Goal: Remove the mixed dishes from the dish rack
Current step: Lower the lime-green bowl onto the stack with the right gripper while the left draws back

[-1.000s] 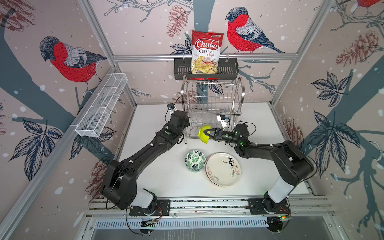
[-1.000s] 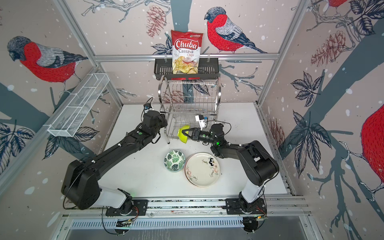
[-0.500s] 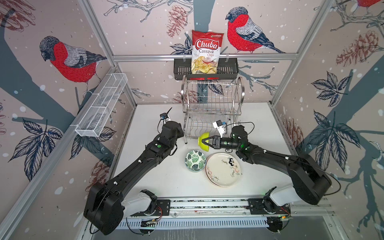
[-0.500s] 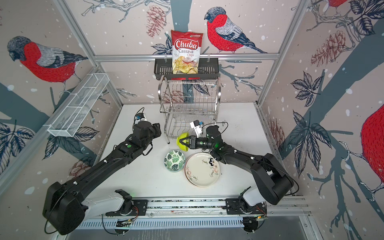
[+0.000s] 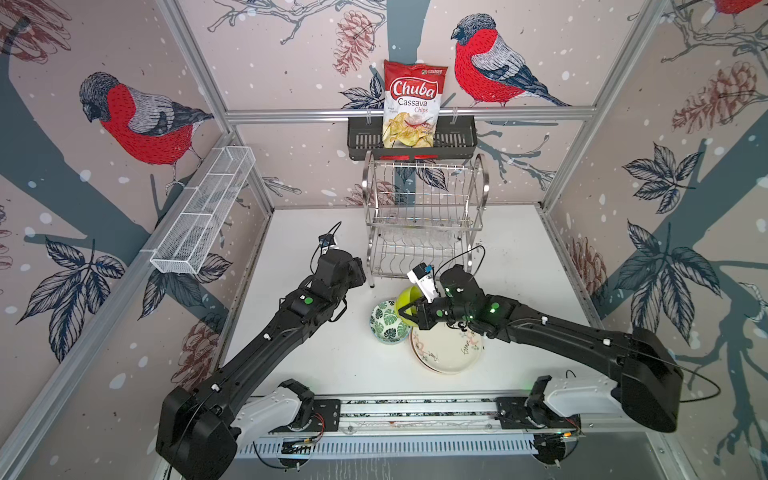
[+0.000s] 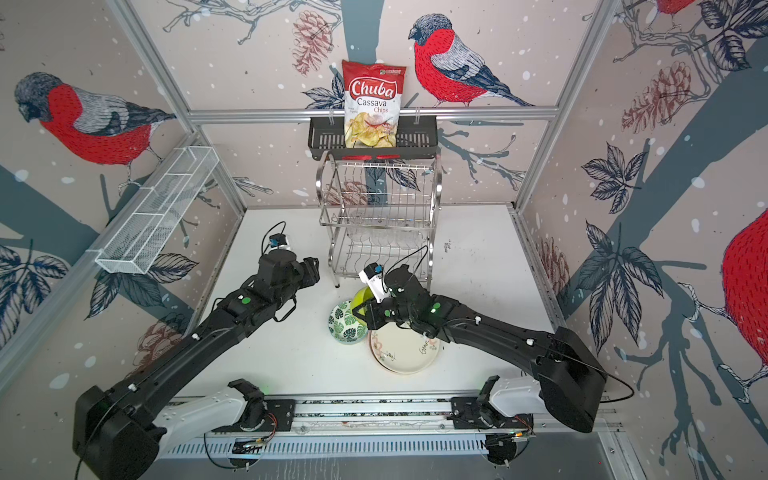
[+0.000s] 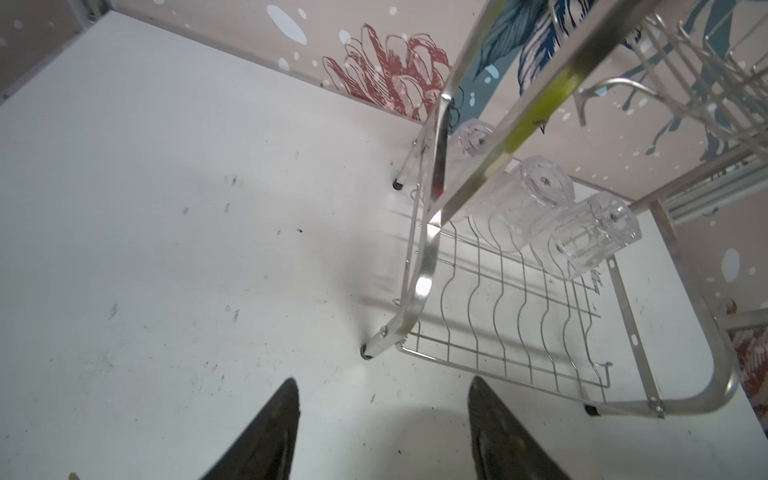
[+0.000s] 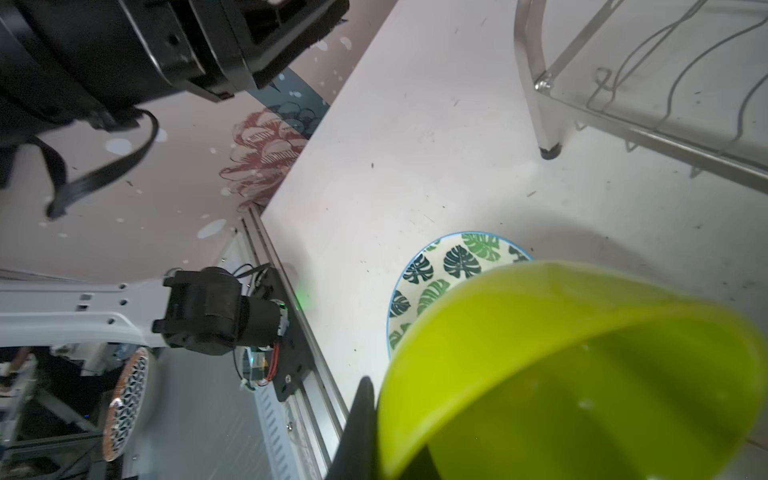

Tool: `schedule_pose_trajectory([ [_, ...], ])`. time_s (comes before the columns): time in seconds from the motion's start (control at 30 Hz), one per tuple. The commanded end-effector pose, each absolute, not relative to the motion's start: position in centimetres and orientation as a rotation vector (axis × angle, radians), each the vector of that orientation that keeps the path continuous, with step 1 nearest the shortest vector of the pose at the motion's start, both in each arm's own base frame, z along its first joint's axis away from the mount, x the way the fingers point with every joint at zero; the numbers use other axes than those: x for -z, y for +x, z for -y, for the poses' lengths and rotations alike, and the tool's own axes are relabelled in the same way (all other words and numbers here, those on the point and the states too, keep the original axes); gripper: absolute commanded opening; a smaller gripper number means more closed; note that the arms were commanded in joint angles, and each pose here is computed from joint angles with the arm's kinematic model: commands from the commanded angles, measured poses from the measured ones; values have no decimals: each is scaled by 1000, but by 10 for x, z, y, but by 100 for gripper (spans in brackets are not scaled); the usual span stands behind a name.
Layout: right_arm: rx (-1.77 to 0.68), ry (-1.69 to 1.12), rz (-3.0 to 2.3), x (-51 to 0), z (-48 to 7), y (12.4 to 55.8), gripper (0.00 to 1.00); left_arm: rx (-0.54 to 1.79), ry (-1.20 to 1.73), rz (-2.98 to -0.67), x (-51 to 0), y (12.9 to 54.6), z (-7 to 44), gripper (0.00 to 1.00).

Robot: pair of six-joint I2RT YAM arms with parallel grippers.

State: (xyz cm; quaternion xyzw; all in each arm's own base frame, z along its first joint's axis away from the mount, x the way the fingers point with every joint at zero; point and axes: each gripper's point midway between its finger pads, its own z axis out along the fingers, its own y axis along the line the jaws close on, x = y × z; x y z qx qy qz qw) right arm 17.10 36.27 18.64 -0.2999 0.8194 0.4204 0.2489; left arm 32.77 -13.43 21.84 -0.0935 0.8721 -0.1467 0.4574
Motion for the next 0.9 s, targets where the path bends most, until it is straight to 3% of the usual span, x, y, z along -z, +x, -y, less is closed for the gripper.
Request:
schedule_pose_trajectory([
  [0.0,-923,-901,-2254,-178,-356,171,0,440,-88,-2222,-217,322,156,67],
  [0.43,-418,-1270,-2166,-171,-373,146,0,806,217,-2372,-227,298,221,80],
  [0.87,-332,-1569,-2072,-183,-383,119,0,950,342,-2545,-205,264,237,80],
])
